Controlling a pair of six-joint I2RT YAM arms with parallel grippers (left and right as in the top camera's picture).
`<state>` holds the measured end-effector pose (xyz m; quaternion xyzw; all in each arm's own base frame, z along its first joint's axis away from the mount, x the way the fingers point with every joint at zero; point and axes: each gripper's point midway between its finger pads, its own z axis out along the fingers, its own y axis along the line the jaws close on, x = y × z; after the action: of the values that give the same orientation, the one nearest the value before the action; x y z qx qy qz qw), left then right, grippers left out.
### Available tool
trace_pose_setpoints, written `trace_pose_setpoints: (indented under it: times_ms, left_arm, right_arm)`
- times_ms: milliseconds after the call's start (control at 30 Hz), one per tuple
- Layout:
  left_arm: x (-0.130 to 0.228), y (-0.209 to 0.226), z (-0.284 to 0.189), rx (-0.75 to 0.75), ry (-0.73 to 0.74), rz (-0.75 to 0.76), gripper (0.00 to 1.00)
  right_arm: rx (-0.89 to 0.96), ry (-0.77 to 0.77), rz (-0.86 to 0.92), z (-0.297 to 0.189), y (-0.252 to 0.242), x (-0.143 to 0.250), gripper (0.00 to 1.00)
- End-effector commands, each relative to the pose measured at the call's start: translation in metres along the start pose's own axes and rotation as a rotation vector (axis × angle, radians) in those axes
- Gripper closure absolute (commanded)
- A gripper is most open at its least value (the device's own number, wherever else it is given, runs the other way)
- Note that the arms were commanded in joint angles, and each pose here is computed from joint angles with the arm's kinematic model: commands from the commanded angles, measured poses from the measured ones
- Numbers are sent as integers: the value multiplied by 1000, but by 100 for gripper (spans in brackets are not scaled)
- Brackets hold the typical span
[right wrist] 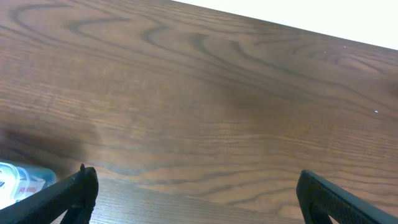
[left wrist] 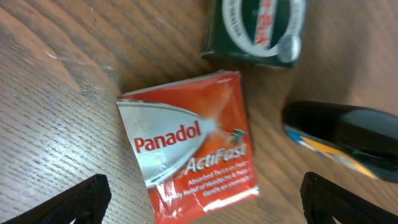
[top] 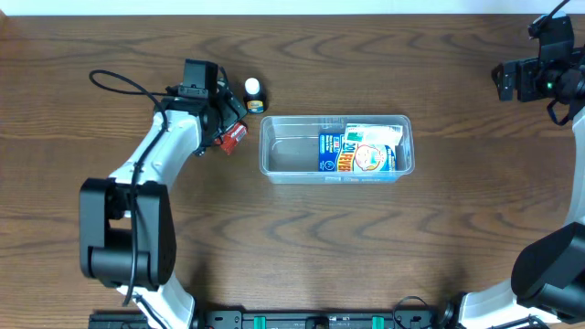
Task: Pack container
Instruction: 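Reach the left gripper to the red Panadol ActiFast box and grasp it, then lift the red box with the left gripper and carry it over the container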
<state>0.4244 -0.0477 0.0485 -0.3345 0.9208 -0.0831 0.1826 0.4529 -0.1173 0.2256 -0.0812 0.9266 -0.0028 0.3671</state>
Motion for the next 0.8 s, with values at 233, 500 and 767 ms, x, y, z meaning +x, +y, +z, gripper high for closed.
trace_pose_setpoints:
  times_ms: [233, 500, 767]
  left_arm:
    - [0, 9, 26, -52, 6, -11, 2]
    - [-4, 5, 31, -36, -9, 5, 2]
    - [2, 11, 42, -60, 16, 34, 2]
  right_arm:
    - [-5, 1, 17, 1, -2, 1, 1]
    - [-5, 1, 17, 1, -2, 1, 1]
    - [-5, 1, 17, 1, -2, 1, 1]
